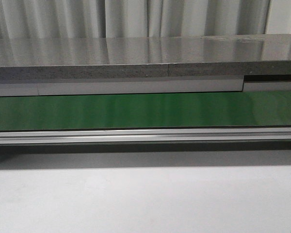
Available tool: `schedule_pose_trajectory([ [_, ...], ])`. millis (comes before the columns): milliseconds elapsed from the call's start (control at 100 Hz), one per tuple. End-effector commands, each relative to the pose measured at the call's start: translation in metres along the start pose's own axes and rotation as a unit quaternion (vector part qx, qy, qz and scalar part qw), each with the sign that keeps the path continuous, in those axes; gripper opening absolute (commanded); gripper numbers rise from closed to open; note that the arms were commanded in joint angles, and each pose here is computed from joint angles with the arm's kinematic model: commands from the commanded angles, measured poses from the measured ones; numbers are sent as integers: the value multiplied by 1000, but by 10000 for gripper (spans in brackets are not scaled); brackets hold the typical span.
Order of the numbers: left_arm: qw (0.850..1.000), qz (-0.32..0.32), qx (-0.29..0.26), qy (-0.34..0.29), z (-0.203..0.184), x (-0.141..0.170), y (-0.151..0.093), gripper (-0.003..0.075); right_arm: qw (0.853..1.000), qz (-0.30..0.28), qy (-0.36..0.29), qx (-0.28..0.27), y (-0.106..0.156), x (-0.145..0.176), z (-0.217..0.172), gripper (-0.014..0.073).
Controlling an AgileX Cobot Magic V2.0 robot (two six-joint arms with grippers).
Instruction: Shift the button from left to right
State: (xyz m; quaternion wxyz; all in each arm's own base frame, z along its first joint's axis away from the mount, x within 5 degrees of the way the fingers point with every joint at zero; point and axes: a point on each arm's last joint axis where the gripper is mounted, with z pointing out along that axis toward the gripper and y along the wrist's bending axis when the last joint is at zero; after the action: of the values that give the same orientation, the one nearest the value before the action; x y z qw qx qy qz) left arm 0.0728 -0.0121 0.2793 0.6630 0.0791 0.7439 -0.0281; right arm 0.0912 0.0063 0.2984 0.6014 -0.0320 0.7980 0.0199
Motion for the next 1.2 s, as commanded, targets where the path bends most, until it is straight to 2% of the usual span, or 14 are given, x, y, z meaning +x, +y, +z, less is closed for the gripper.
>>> schedule_pose_trajectory([
  [0, 999, -4, -7, -43, -1, -14, 2, -19, 999, 0, -40, 8, -1, -9, -1, -67],
  [320, 999, -4, -7, -43, -1, -14, 2, -19, 995, -7, -98, -20, 4, 18, -7, -67],
  [840, 999, -4, -7, -43, -1, -14, 2, -19, 985, 13, -169, -28, 4, 94, -9, -67],
  [1190, 999, -4, -7, -43, -1, -14, 2, -19, 984, 13, -174, -26, 4, 96, -11, -67],
])
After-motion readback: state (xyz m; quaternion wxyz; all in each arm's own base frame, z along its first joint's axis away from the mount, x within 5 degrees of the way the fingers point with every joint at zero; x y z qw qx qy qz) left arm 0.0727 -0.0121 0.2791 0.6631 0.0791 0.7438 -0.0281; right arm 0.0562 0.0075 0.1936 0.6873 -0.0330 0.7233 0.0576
